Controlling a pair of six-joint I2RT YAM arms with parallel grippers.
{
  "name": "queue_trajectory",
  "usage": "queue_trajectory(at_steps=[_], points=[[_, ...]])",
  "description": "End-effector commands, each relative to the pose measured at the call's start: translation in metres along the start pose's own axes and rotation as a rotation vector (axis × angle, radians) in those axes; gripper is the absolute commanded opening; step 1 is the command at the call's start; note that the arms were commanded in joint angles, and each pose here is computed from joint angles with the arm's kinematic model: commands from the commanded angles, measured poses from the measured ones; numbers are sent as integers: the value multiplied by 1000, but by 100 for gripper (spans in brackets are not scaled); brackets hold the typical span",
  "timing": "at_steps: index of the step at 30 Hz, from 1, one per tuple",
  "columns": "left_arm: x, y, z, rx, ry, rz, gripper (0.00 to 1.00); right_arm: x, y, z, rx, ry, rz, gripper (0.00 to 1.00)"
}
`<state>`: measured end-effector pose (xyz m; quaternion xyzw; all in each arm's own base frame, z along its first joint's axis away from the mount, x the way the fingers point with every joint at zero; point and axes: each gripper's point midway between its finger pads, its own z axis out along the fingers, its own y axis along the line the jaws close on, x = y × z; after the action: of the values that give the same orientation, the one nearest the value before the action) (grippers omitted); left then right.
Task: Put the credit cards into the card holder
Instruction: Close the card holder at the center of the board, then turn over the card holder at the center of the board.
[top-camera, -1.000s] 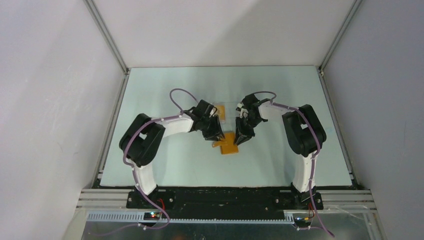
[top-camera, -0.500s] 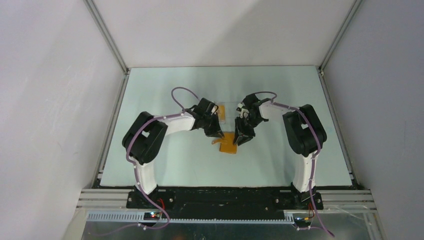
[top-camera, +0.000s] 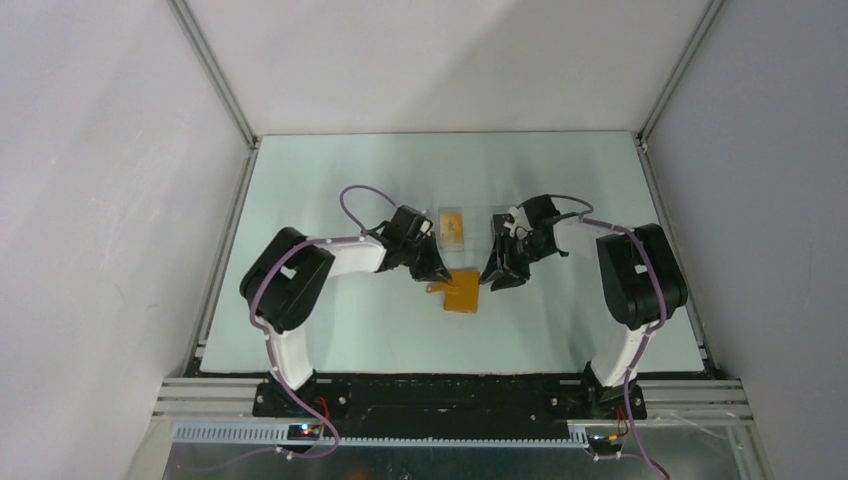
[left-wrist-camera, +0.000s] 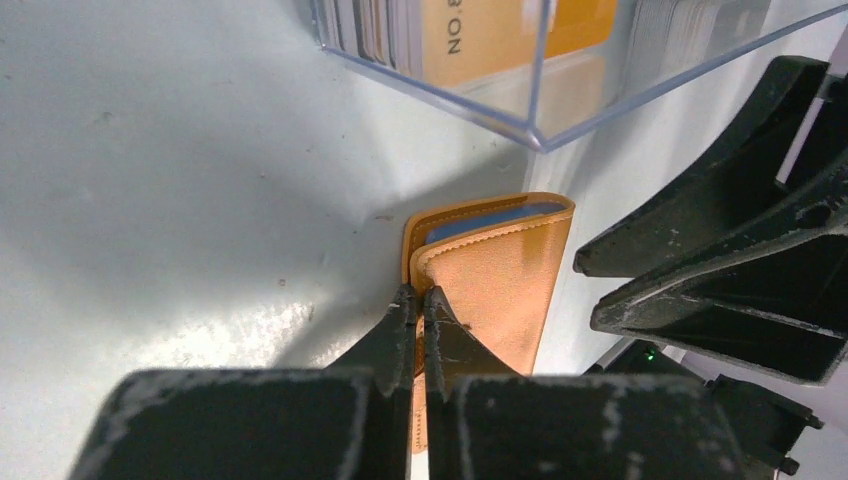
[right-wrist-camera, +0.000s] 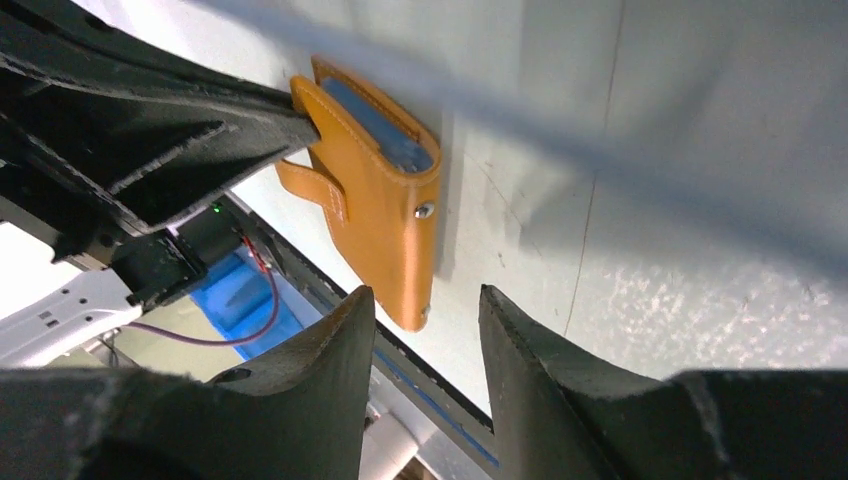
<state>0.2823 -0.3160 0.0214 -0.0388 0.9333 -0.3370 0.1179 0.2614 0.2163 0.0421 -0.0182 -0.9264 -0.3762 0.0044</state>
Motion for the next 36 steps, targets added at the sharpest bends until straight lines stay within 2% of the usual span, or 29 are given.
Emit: queue_trajectory(at_steps=[1,6,12,18,20,25,32,36], points=[[19,3,1,-14,26,-23,0,6,-1,8,-58,23,112,48],[25,5,1,-36,13,-84,0,7,-8,14,-33,16,159,48],[38,6,4,-43,22,-127,0,6,-3,5,-24,-11,105,49],[50,14,10,-63,45,-140,0,1,9,-31,68,-113,-32,66],[48,10,12,-45,34,-136,0,3,7,-42,111,-140,-61,69],[49,5,16,-21,28,-162,0,21,4,-47,100,-112,-39,69],[54,-3,22,12,29,-196,0,47,-17,-22,24,-23,70,60],[57,-7,25,30,38,-203,0,48,-21,-13,-37,-26,85,58]])
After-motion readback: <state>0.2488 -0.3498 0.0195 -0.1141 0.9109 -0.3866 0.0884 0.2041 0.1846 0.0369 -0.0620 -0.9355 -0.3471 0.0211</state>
